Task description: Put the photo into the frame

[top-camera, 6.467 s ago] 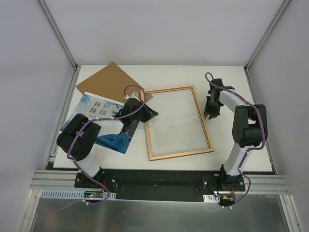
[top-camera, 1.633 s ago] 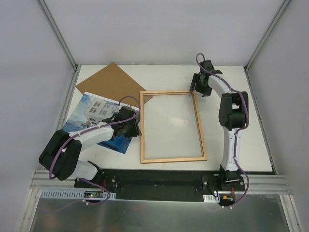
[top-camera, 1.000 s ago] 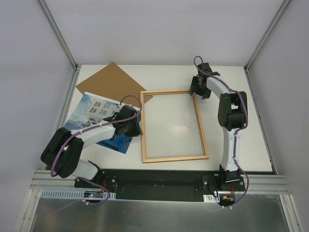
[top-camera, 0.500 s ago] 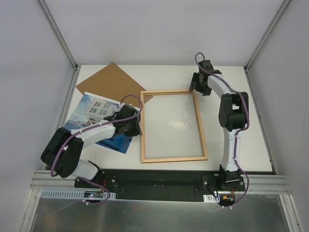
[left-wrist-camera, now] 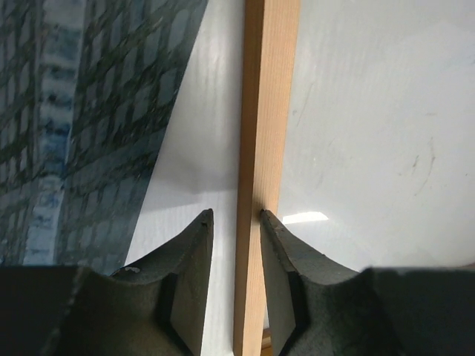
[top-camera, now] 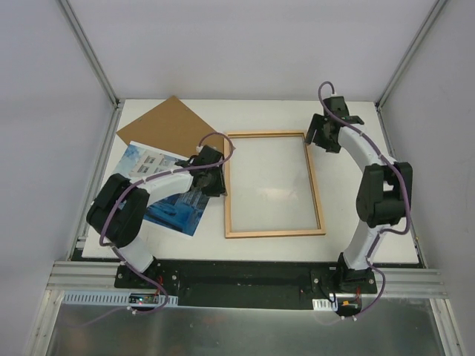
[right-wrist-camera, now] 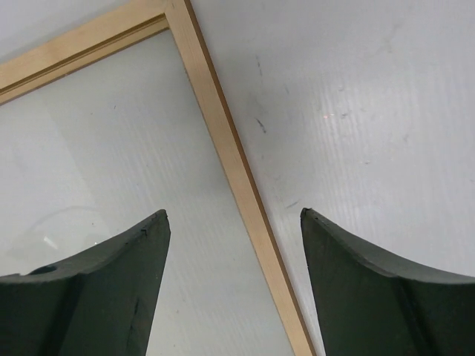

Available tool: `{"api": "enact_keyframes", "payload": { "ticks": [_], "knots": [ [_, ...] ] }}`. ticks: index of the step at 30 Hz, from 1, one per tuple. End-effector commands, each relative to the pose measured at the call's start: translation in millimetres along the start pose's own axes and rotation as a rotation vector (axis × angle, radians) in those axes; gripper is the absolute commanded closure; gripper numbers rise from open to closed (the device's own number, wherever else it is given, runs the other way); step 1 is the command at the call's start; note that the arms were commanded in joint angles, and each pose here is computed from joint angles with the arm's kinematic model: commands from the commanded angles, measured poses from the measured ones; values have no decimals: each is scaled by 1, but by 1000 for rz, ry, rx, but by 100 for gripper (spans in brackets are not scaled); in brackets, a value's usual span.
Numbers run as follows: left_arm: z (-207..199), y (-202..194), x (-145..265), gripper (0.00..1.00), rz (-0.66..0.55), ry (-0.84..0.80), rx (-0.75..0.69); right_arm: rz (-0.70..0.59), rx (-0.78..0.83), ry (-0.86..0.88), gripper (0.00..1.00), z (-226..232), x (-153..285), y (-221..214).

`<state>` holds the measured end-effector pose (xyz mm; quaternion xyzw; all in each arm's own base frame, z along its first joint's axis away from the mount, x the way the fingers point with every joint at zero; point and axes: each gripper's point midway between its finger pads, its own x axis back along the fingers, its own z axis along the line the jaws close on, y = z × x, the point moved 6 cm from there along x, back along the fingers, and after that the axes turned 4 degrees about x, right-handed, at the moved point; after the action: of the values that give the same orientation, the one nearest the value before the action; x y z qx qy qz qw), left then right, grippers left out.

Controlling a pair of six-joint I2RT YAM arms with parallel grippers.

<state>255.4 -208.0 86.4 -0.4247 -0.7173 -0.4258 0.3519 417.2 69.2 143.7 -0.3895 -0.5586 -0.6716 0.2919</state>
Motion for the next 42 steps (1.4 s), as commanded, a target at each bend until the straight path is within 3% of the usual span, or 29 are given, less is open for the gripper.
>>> {"api": "enact_keyframes", "payload": {
  "ticks": [1, 17, 30, 36, 42],
  "knots": [
    [-12, 11, -13, 70, 11, 20, -65, -112, -47, 10, 26, -19, 43, 13],
    [-71, 61, -43, 69, 14, -55, -154, -78, -133, 14, 26, -56, 46, -26],
    [-113, 61, -49, 71, 52, -157, -154, -86, -162, 48, 26, -63, 62, -34],
    [-101, 77, 10, 69, -100, -138, -82, -82, -34, 177, 26, -14, 71, -37],
    [-13, 70, 59, 60, -243, 84, 151, -58, 156, 461, 26, 90, 78, -44]
  ]
}}
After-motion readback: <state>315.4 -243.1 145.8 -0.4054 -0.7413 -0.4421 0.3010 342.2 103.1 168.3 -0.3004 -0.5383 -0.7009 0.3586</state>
